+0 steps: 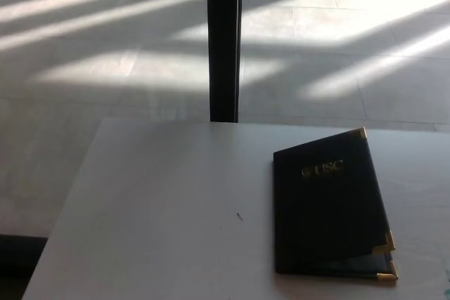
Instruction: There is a diary kept infront of the robot and the robot uses its right hand to grab its cover and puses it to the left to open it.
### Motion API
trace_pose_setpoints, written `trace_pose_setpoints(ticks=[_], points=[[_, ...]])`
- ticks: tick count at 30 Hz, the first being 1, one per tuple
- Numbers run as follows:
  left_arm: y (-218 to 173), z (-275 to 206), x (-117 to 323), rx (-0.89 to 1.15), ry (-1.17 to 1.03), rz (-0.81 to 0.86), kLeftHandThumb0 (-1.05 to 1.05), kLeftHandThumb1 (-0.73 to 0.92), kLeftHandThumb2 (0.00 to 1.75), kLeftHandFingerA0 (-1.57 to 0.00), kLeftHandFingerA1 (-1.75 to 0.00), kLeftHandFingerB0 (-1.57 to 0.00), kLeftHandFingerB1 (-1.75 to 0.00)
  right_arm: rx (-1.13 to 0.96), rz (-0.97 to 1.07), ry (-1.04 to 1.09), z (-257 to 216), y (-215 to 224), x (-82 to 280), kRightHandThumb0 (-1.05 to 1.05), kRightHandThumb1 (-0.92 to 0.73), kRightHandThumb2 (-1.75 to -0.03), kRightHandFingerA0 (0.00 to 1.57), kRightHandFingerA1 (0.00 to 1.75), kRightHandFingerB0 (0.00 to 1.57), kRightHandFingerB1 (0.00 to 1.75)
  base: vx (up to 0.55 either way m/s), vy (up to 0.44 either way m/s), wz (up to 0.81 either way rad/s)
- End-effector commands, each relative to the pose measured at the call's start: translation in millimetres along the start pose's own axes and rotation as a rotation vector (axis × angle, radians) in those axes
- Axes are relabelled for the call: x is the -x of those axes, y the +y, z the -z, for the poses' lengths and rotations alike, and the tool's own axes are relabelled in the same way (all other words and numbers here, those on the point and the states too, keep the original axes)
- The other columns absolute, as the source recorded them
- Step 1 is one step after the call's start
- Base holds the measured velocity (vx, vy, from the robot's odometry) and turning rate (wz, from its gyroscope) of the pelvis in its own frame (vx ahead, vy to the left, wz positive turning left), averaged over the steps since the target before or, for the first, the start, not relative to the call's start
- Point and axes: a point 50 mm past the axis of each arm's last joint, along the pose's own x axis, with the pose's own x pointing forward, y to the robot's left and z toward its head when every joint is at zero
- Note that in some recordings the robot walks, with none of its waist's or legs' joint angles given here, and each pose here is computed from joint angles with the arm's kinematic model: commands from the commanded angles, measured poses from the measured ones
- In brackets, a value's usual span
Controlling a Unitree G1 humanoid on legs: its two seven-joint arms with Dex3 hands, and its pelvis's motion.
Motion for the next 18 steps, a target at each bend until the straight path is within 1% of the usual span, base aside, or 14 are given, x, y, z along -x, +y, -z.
trace_pose_setpoints(ticks=[1, 2, 3, 4, 6, 7, 8, 11, 12, 13, 14, 15, 16, 18], points=[[67, -28, -3, 0.708, -0.07, -0.263, -0.93, 0.68, 1.53, -0.4, -1.18, 0.0, -0.89, -1.063, 0.371, -0.252, -37, -97, 15, -0.53, -0.9, -1.37, 0.47, 0.97, 0.0, 0.66, 0.0, 0.0, 0.0], [67, -29, -3, 0.711, -0.069, -0.263, -1.05, 0.92, 1.17, -0.31, -1.69, -0.2, -1.4, -1.106, 0.373, -0.283, -40, -103, 17, -0.54, -0.9, -1.37, 0.43, 0.96, 0.0, 0.67, 0.0, 0.0, 0.0], [68, -27, -3, 0.709, -0.066, -0.266, -1.05, 0.92, 1.17, -0.31, -1.69, -0.2, -1.4, -1.108, 0.375, -0.283, -40, -105, 18, -0.54, -0.9, -1.37, 0.43, 0.96, 0.0, 0.67, 0.0, 0.0, 0.0], [68, -27, -3, 0.706, -0.064, -0.266, -1.05, 0.92, 1.18, -0.3, -1.69, -0.18, -1.38, -1.129, 0.385, -0.291, -44, -111, 17, -0.75, -0.92, -0.92, 0.21, 1.63, 0.0, 0.65, 0.0, 0.0, 0.0], [68, -27, -2, 0.685, -0.064, -0.261, -1.05, 0.92, 1.21, -0.27, -1.69, -0.15, -1.36, -1.181, 0.417, -0.35, -60, -127, 19, -0.78, -0.92, -0.85, 0.4, 1.3, 0.0, 0.69, 0.0, 0.0, 0.0], [68, -27, -3, 0.69, -0.063, -0.262, -1.05, 0.92, 1.2, -0.3, -1.72, -0.2, -1.4, -1.178, 0.429, -0.352, -64, -130, 19, -0.77, -0.92, -0.92, 0.38, 1.75, 0.0, 0.79, 0.0, 0.0, 0.0], [68, -27, -3, 0.69, -0.064, -0.254, -1.05, 0.92, 1.22, -0.22, -1.68, -0.13, -1.36, -1.183, 0.434, -0.393, -80, -139, 22, -0.88, -0.81, -1.09, 0.49, 1.15, 0.0, 0.69, 0.0, 0.0, 0.0], [69, -27, -2, 0.681, -0.07, -0.239, -1.05, 0.92, 1.21, -0.22, -1.65, -0.11, -1.33, -1.203, 0.395, -0.543, -125, -152, 38, -0.93, -0.85, -1.12, 0.6, 1.26, 0.08, 0.75, 0.0, 0.0, 0.0], [68, -27, -3, 0.674, -0.063, -0.256, -1.05, 0.92, 1.21, -0.29, -1.65, -0.17, -1.34, -1.212, 0.37, -0.591, -138, -154, 42, -0.84, -0.92, -0.85, 0.33, 1.69, 0.0, 1.03, 0.0, 0.0, 0.0], [69, -26, -2, 0.702, -0.062, -0.264, -1.05, 0.92, 1.19, -0.31, -1.67, -0.18, -1.35, -1.239, 0.349, -0.619, -152, -154, 44, -0.48, -0.77, -1.28, 0.62, 1.04, 0.0, 0.64, 0.0, 0.0, 0.0], [69, -25, -2, 0.723, -0.066, -0.26, -0.91, 0.67, 1.52, -0.35, -1.14, 0.0, -0.88, -1.245, 0.348, -0.677, -179, -152, 55, -0.79, -0.82, -1.15, 0.65, 1.2, 0.37, 0.93, 0.0, 0.0, 0.0], [69, -25, -2, 0.719, -0.068, -0.249, -1.05, 0.92, 1.2, -0.25, -1.67, -0.15, -1.37, -1.246, 0.286, -0.761, -197, -149, 64, -0.72, -0.92, -0.82, 0.33, 1.55, 0.02, 1.1, 0.0, 0.0, 0.0], [69, -25, -2, 0.711, -0.068, -0.247, -1.05, 0.92, 1.2, -0.26, -1.66, -0.15, -1.36, -1.219, 0.273, -0.786, -211, -146, 68, -0.76, -0.88, -1.19, 0.64, 1.18, 0.4, 0.92, 0.0, 0.0, 0.0], [69, -25, -2, 0.712, -0.066, -0.248, -1.05, 0.92, 1.2, -0.25, -1.69, -0.16, -1.37, -1.212, 0.248, -0.812, -235, -139, 75, -0.76, -0.92, -0.86, 0.62, 1.4, 0.18, 1.25, 0.0, 0.0, 0.0]])
